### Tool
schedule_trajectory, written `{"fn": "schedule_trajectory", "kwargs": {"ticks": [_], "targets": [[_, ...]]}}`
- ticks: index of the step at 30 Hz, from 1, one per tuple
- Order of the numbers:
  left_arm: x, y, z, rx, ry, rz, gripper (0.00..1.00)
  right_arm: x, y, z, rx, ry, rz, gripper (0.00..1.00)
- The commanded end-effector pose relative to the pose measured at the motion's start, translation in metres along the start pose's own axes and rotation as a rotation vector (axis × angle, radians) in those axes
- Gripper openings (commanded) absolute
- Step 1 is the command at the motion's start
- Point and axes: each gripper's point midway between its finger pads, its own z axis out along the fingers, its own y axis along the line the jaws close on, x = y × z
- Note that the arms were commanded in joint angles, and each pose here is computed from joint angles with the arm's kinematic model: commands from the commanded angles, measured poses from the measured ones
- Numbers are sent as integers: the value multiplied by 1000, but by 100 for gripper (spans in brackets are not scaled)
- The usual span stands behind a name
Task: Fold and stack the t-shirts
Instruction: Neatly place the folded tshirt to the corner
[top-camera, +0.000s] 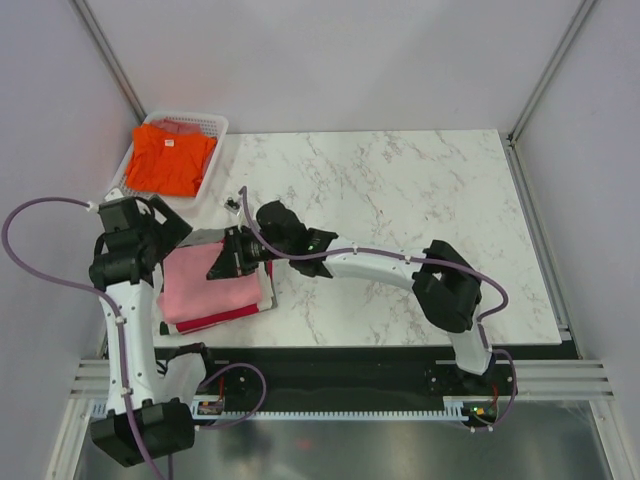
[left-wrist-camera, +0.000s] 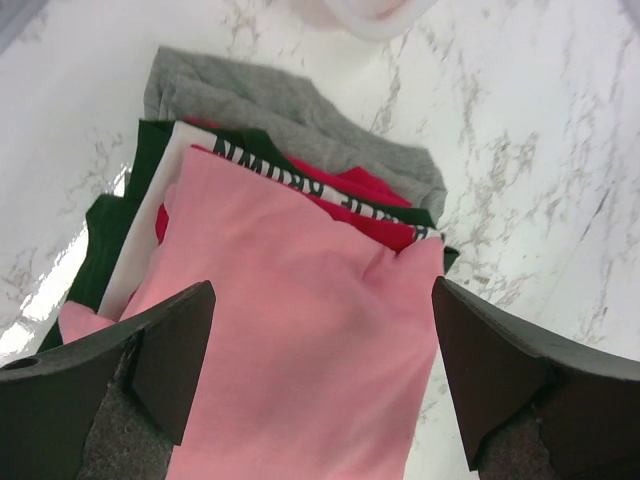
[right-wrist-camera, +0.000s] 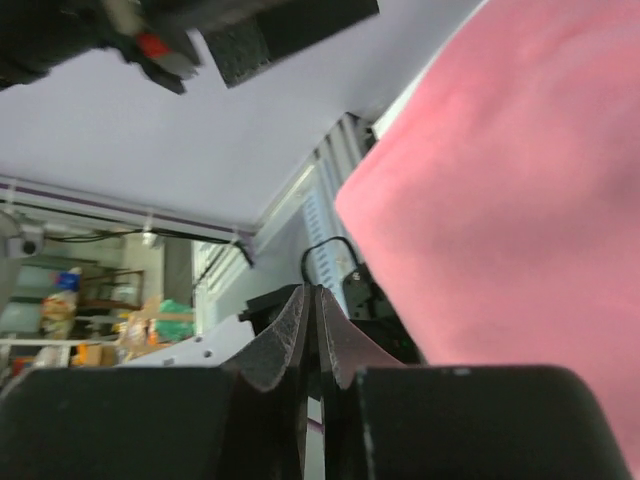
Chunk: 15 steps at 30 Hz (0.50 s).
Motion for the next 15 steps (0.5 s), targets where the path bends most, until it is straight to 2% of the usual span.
{"fn": "schedule_trajectory", "kwargs": {"ticks": [1,7,8,10,14,15], "targets": [[-40,-11,-35,30,-171,-9,97,-3,47,4,-223,34,80,11],[-35,-12,-33,38,-146,5,98,38,21,23,-266,142,302,11],[-32,-11,-30,35,-136,6,98,57,2,31,-251,176,363,11],[-26,-9,-23,27,-109,4,98,62,3,32,-328,185,440,11],[-20,-8,-15,30,-86,2,98,84,-36,54,-272,210,484,10],[-19,-7,-14,30,-82,0,98,93,-50,58,-204,237,506,10]]}}
